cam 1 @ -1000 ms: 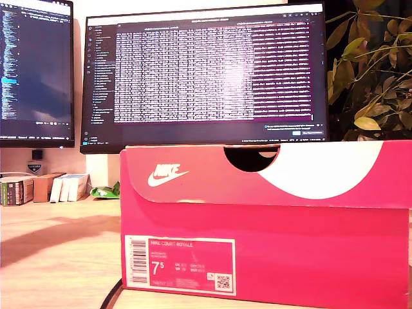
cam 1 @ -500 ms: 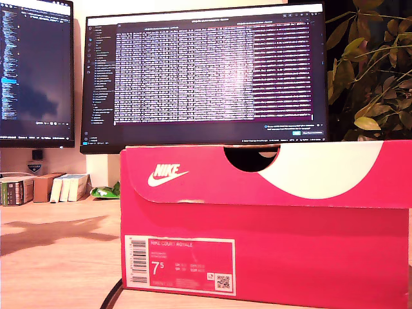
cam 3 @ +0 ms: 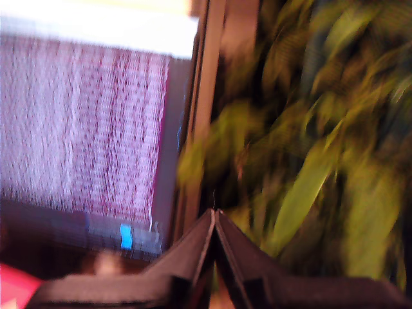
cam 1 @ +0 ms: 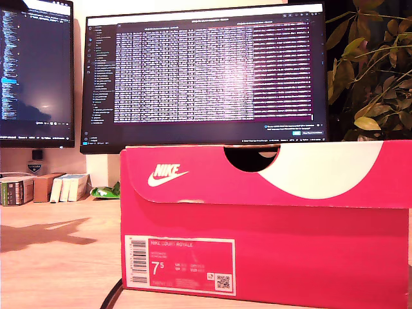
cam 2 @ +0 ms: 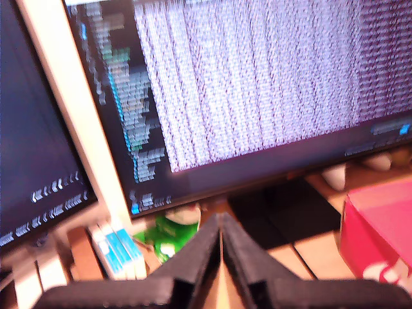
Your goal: Close the red shoebox by pushing the lid with your left arm and holding the box in place with your right arm
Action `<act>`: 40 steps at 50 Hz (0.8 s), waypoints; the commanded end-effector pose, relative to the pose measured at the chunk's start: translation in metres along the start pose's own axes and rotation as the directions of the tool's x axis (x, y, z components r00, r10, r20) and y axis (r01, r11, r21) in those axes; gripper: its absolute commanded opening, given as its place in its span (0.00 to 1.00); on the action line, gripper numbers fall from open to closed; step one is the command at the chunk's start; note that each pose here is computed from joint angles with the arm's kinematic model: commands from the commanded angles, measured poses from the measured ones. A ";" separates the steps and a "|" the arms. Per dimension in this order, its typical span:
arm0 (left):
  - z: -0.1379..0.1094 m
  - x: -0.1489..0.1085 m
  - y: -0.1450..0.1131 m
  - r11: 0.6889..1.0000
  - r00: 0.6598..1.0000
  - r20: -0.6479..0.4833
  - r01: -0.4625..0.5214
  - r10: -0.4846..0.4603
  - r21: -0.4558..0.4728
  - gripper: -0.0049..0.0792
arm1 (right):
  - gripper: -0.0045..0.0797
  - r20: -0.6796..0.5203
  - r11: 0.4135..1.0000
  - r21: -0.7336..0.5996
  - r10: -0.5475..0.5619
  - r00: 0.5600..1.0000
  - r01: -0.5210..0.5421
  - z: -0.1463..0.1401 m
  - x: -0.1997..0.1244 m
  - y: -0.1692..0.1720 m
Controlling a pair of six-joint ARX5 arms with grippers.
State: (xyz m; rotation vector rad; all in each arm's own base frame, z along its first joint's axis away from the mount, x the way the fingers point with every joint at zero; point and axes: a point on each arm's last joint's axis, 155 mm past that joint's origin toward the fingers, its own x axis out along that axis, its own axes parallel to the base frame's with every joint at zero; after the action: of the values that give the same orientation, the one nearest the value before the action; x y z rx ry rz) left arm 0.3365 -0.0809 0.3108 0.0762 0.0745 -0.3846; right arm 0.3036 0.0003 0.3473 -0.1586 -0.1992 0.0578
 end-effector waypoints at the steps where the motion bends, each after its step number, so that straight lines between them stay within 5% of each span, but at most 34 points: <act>1: -0.011 0.000 -0.002 1.000 1.000 -0.005 0.008 -0.008 -0.020 0.04 | 0.04 -0.015 1.000 0.014 0.019 1.000 -0.019 -0.012 -0.002 0.005; 18: -0.014 -0.011 -0.005 0.999 0.998 0.063 0.001 0.001 -0.034 0.04 | 0.04 0.066 0.998 0.044 0.029 0.997 -0.032 -0.005 -0.019 0.011; 40: -0.013 -0.058 -0.003 0.995 0.983 0.155 -0.094 0.096 -0.022 0.04 | 0.04 0.108 0.991 0.097 0.080 0.991 -0.090 -0.008 -0.047 0.030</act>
State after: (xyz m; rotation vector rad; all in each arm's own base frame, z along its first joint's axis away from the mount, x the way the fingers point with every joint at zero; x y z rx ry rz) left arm 0.2774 -0.0639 0.3211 0.0418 -0.1179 -0.3083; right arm 0.2568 0.0204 0.3374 -0.0728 -0.3114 0.1421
